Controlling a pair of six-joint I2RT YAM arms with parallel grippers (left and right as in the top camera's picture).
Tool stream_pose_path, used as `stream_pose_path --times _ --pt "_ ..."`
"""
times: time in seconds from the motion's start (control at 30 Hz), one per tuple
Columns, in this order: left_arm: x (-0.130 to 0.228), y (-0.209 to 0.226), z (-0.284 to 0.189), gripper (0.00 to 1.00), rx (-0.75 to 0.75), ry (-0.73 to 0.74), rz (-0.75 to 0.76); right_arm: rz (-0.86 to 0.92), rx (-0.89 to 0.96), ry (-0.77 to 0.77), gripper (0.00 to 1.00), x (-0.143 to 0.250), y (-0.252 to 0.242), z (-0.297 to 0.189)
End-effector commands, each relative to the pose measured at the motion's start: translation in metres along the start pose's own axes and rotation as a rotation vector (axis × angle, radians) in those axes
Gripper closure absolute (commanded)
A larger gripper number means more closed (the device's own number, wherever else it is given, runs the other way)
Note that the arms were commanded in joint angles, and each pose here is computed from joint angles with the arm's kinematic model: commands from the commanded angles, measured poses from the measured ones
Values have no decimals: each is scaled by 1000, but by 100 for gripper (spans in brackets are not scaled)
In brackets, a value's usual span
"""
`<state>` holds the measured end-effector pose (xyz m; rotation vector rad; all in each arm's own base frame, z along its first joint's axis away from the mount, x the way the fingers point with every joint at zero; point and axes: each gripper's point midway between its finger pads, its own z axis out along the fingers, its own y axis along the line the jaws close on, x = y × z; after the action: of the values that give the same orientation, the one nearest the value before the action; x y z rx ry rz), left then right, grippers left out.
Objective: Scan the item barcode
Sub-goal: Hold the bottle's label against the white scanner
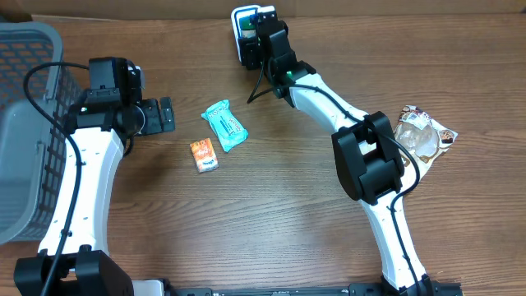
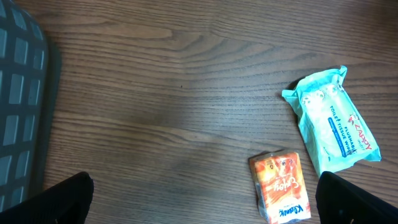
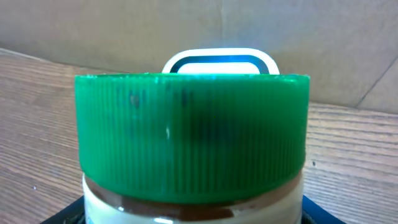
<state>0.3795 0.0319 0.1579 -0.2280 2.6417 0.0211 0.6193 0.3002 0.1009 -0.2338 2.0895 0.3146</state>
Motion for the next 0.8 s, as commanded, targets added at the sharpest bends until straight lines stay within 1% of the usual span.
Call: stream_pose_path --times 0.0,0.03,0.13,0.2,0.33,0.47,0.6,0.63,0.7,0.77 --pt "1 3 3 0 -12 8 26 -3 -7 -70 58 -53 9 -16" --pt "1 3 3 0 -12 8 26 -5 -17 -46 60 -64 14 -26" --pt "1 3 3 0 -12 8 26 -18 -57 -9 61 -85 23 -46" --pt "1 3 3 0 -12 8 26 -39 -84 30 61 -99 30 -69" --pt "1 3 3 0 -12 8 26 -41 -78 101 61 -115 30 -114" --pt "1 3 3 0 -12 8 26 -38 -114 171 60 -125 35 -170" --pt "1 3 3 1 -12 8 26 -25 -156 167 60 -142 41 -224" --pt "1 3 3 0 -12 8 26 -24 -159 148 60 -152 41 -251" --pt "1 3 3 0 -12 8 26 -25 -161 132 59 -159 40 -277" --pt "1 3 3 1 -12 8 26 -26 -161 131 56 -163 37 -308"
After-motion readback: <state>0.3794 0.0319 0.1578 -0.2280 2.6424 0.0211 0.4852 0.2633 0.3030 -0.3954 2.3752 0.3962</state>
